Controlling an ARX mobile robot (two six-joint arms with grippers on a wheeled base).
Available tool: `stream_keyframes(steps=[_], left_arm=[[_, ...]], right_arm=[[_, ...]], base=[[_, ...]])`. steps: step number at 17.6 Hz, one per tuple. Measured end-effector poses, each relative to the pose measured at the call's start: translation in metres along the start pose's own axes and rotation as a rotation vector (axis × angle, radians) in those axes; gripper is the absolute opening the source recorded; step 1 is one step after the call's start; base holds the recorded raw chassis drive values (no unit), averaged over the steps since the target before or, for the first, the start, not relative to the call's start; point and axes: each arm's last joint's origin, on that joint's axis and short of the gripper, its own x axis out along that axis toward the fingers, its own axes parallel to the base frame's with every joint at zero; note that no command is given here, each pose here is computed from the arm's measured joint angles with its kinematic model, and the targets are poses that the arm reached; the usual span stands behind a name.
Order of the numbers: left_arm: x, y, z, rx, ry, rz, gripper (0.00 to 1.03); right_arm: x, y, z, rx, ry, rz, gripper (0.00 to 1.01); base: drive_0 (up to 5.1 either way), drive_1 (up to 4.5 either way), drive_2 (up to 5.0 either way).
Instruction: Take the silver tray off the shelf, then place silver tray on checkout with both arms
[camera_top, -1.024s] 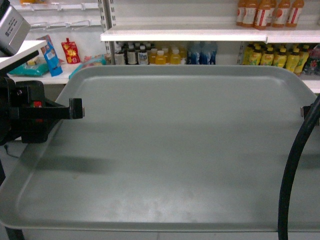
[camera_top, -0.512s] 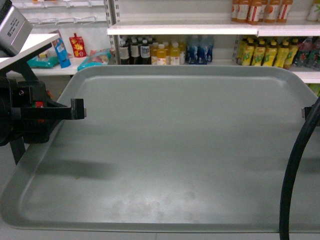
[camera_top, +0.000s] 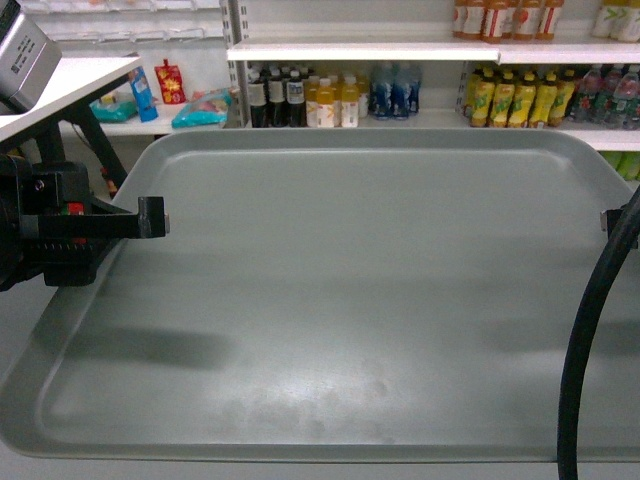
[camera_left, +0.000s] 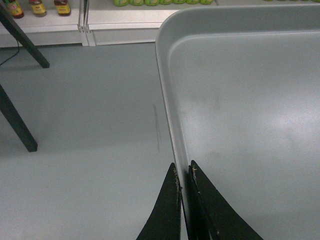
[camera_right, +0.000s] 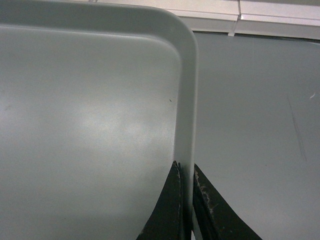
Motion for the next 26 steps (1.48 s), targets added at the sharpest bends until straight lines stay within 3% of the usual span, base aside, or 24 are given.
stream_keyframes(steps=[3, 14, 26], left_arm=[[0.0, 0.0002, -0.0005, 0.0, 0.005, 0.001, 0.03], [-0.0007, 0.0, 0.0004, 0.0, -0.001, 0.0, 0.03], [-0.0007, -0.0003, -0.0001, 0.001, 0.003, -0.001, 0.03]], right_arm=[[0.0001, 0.0002, -0.0007, -0.001, 0.006, 0.002, 0.03], [-0.0003, 0.0, -0.0007, 0.0, 0.004, -0.001, 0.03], [-0.0001, 0.0, -0.0009, 0.0, 0.006, -0.001, 0.03]], base=[[0.0, -4.2, 4.2], [0.0, 0.0, 0.0], [-4.8, 2.61, 2.3]])
